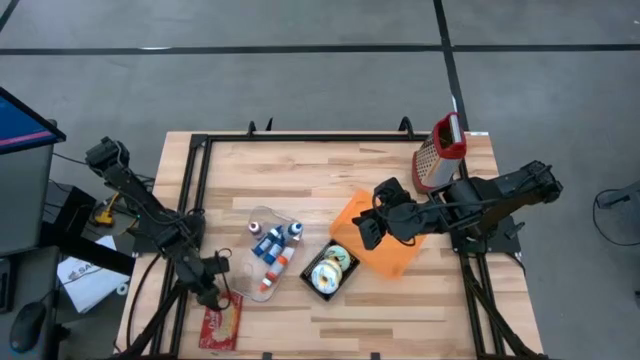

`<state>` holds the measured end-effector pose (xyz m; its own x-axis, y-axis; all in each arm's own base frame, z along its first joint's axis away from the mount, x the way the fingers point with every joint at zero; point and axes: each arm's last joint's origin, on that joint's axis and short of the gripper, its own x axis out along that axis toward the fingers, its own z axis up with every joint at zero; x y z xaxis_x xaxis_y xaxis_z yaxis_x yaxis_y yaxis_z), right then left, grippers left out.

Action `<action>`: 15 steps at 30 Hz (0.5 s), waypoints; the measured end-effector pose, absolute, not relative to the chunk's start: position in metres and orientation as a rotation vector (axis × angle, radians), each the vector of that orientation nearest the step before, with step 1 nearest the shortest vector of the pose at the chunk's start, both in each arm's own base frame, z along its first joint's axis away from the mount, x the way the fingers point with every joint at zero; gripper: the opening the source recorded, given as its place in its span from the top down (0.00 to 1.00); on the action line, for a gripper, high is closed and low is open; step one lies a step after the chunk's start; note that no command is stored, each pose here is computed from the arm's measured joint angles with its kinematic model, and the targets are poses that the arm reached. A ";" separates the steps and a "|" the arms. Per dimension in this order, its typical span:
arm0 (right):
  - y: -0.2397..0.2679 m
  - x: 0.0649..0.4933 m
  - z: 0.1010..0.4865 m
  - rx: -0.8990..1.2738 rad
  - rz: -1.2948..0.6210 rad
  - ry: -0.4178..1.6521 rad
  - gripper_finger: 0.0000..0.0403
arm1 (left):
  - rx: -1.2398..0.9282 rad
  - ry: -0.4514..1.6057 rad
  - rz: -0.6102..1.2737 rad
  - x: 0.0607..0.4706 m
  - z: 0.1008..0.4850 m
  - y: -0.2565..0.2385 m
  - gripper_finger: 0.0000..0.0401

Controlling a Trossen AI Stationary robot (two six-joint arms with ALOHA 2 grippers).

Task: Pick & Place Food Item
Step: Adjust the transparent bin

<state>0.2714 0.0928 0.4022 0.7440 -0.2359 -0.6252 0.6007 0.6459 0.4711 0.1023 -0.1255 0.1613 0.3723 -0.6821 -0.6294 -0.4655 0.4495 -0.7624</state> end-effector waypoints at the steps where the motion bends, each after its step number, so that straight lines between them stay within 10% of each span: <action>1: 0.093 0.271 0.402 0.719 -0.505 0.555 0.63 | -1.169 1.232 -0.237 0.103 0.165 -0.127 0.55; 15: 0.092 0.270 0.401 0.706 -0.511 0.569 0.63 | -1.045 1.068 0.047 0.114 0.152 -0.102 0.55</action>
